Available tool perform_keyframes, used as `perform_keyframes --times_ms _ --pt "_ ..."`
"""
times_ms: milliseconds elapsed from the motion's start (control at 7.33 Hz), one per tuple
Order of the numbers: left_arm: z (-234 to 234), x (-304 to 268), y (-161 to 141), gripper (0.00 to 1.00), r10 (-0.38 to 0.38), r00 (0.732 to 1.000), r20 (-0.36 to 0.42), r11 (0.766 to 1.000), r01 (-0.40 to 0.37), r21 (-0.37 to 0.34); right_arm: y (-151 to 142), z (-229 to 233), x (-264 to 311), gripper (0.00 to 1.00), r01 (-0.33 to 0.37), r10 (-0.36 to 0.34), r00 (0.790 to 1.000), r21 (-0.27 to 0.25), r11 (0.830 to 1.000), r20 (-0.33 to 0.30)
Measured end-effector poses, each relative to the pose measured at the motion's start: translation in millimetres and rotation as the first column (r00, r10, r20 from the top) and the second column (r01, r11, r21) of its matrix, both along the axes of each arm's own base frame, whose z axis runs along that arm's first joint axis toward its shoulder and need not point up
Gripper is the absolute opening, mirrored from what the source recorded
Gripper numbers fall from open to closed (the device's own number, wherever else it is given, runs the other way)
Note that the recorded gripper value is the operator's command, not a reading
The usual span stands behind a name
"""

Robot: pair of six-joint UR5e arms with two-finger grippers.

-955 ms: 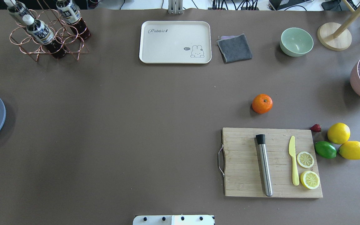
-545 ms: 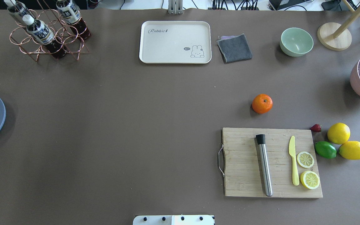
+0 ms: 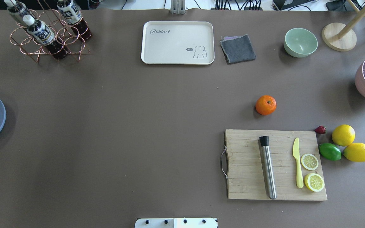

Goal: Pick orange to plate

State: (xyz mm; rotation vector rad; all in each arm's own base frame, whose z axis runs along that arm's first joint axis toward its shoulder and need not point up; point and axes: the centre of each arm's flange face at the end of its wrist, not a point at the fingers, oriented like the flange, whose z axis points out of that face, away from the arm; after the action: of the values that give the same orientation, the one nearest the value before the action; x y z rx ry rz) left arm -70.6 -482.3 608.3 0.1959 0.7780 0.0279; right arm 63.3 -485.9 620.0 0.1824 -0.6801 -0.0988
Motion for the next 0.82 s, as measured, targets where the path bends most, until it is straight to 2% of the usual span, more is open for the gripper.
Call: perform_keyframes --times_ms 273,409,682,818 --pt "5.0 -0.3 -9.3 0.98 0.001 1.0 0.0 1.0 -0.001 0.026 0.0 12.1 -0.4 1.0 0.0 0.0 1.0 0.043 0.999 0.002" --pt "0.7 2.2 -11.9 0.98 0.009 0.999 -0.035 0.998 -0.007 0.067 0.2 18.0 -1.0 1.0 -0.006 0.006 1.0 0.057 0.998 0.009" --pt "-14.4 8.5 -16.8 0.97 0.05 0.991 -0.121 0.98 -0.025 0.196 -2.2 18.5 -2.6 1.0 -0.016 0.015 1.0 0.07 0.997 0.021" --pt "-23.3 10.3 -23.4 0.98 0.069 0.989 -0.128 0.963 -0.032 0.269 -7.0 11.9 -7.4 1.0 -0.02 0.018 0.999 0.077 0.997 0.026"
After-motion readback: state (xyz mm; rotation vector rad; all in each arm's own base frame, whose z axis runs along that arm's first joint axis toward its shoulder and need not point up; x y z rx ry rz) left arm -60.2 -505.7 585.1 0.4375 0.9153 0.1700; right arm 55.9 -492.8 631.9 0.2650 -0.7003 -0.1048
